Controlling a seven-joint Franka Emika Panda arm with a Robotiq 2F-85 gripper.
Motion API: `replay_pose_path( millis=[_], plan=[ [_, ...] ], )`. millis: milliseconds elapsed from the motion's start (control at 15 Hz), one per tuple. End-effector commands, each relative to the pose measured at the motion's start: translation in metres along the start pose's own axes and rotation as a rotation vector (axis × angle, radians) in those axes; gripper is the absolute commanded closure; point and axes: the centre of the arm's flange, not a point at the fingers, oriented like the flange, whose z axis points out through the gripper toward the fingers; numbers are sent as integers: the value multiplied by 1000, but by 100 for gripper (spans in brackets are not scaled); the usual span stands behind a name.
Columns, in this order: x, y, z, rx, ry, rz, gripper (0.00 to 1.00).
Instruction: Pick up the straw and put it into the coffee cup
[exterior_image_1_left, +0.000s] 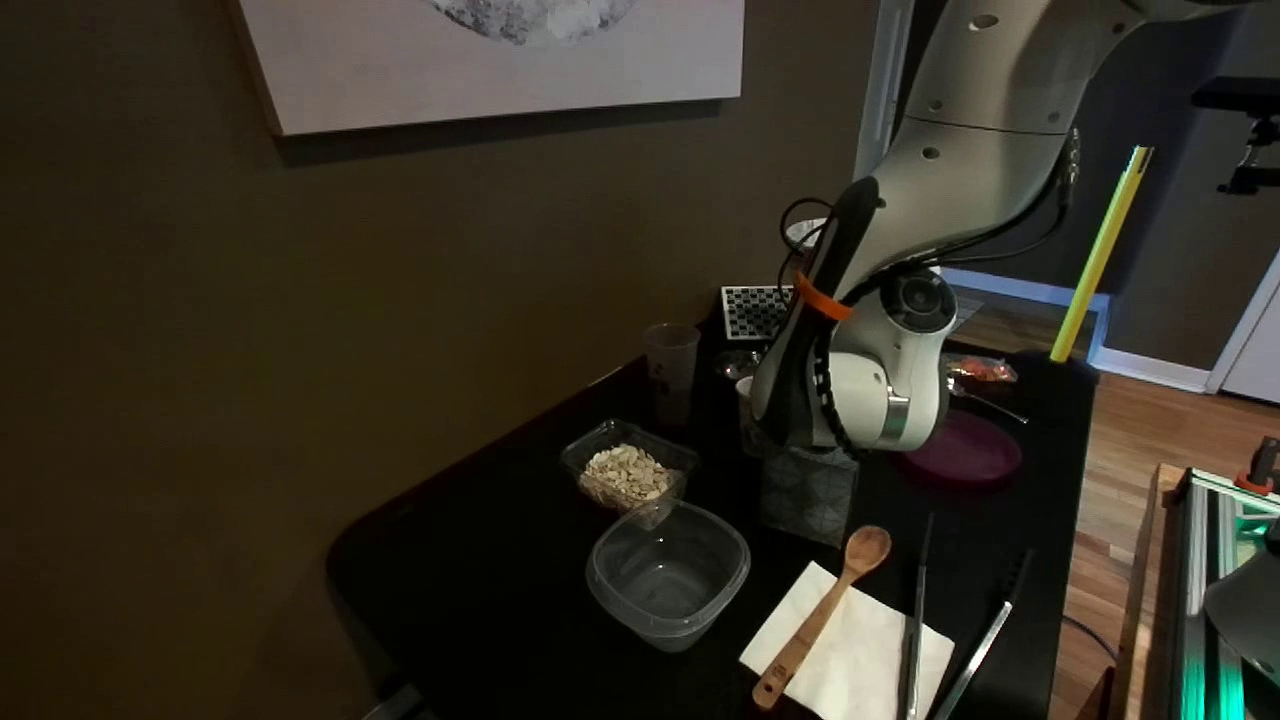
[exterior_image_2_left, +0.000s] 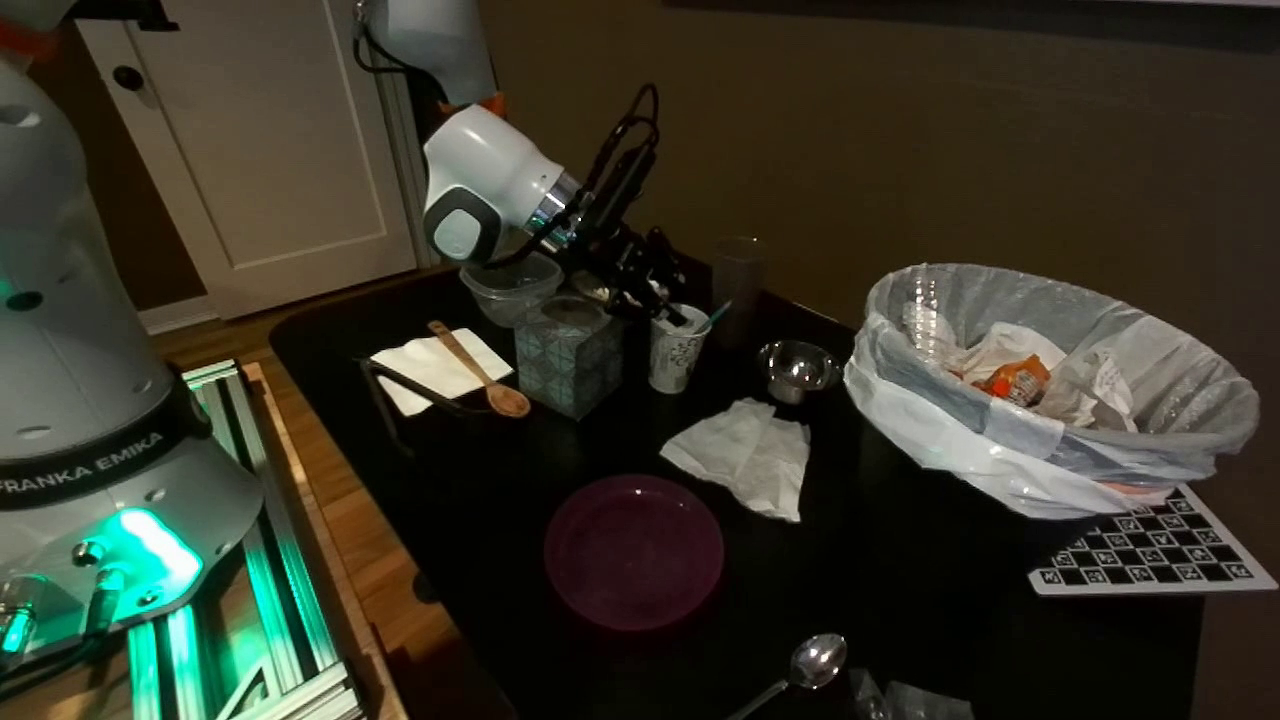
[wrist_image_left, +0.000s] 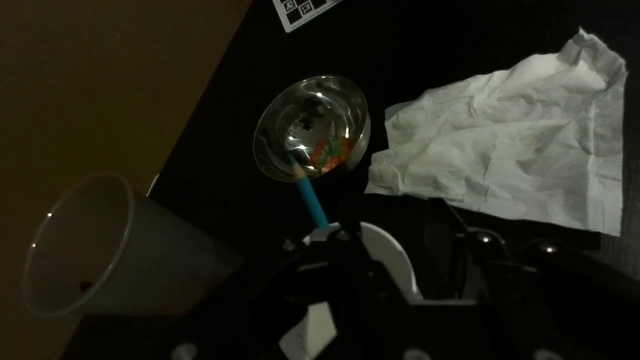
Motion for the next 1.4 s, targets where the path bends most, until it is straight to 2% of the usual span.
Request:
replay_pose_path(
  millis=[0, 133, 333, 467, 667, 800, 1000, 1333],
  plan=[
    [2, 10, 3, -12, -28, -51, 35],
    [-1, 13, -1, -17, -30, -47, 18],
    [-12, 17, -12, -23, -34, -31, 0],
    [-22, 20, -22, -13, 9, -8, 0],
    [-50, 25, -34, 5, -6, 70, 0],
    [-74, 26, -40, 73, -18, 194, 0],
    [-108, 20, -43, 147, 36, 363, 0],
    [-163, 15, -45, 145, 172, 630, 0]
  ],
)
